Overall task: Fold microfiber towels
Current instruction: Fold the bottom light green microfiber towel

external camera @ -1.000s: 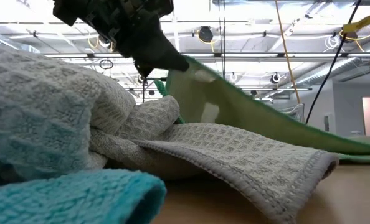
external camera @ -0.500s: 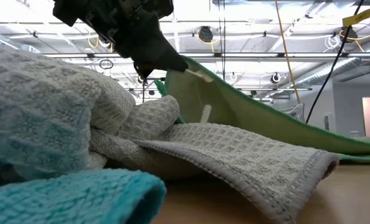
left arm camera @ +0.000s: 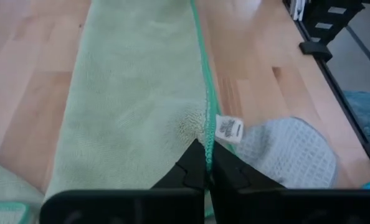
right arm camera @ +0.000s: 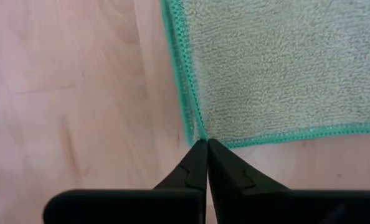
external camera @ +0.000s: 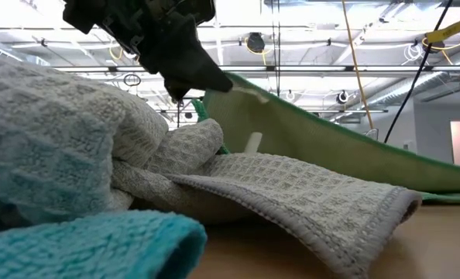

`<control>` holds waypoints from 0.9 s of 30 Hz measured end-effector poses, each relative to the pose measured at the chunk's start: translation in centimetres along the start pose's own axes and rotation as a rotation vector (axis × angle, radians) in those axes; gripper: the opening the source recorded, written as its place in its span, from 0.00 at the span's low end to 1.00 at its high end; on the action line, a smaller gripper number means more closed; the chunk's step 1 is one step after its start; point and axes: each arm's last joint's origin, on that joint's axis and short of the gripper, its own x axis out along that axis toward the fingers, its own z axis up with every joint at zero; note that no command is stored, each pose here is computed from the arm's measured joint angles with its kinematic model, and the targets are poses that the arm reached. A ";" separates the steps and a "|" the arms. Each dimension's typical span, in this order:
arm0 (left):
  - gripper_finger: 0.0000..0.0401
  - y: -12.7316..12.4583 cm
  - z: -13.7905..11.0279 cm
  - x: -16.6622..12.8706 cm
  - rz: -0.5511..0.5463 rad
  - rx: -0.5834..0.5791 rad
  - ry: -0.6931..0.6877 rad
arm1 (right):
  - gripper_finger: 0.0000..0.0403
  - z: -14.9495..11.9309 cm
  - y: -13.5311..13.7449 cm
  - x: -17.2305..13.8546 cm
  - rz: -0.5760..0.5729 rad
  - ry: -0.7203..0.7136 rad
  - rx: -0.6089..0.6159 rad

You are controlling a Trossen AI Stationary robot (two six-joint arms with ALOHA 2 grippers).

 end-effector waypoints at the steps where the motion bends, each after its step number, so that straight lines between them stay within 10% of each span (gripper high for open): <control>1: 0.01 0.0 0.0 0.0 0.000 0.000 0.000 | 0.01 0.0 0.0 0.0 -0.001 0.000 0.000; 27: 0.05 -0.3 -0.1 0.0 -0.009 -0.042 0.001 | 0.21 0.0 -0.2 0.0 -0.027 -0.008 0.022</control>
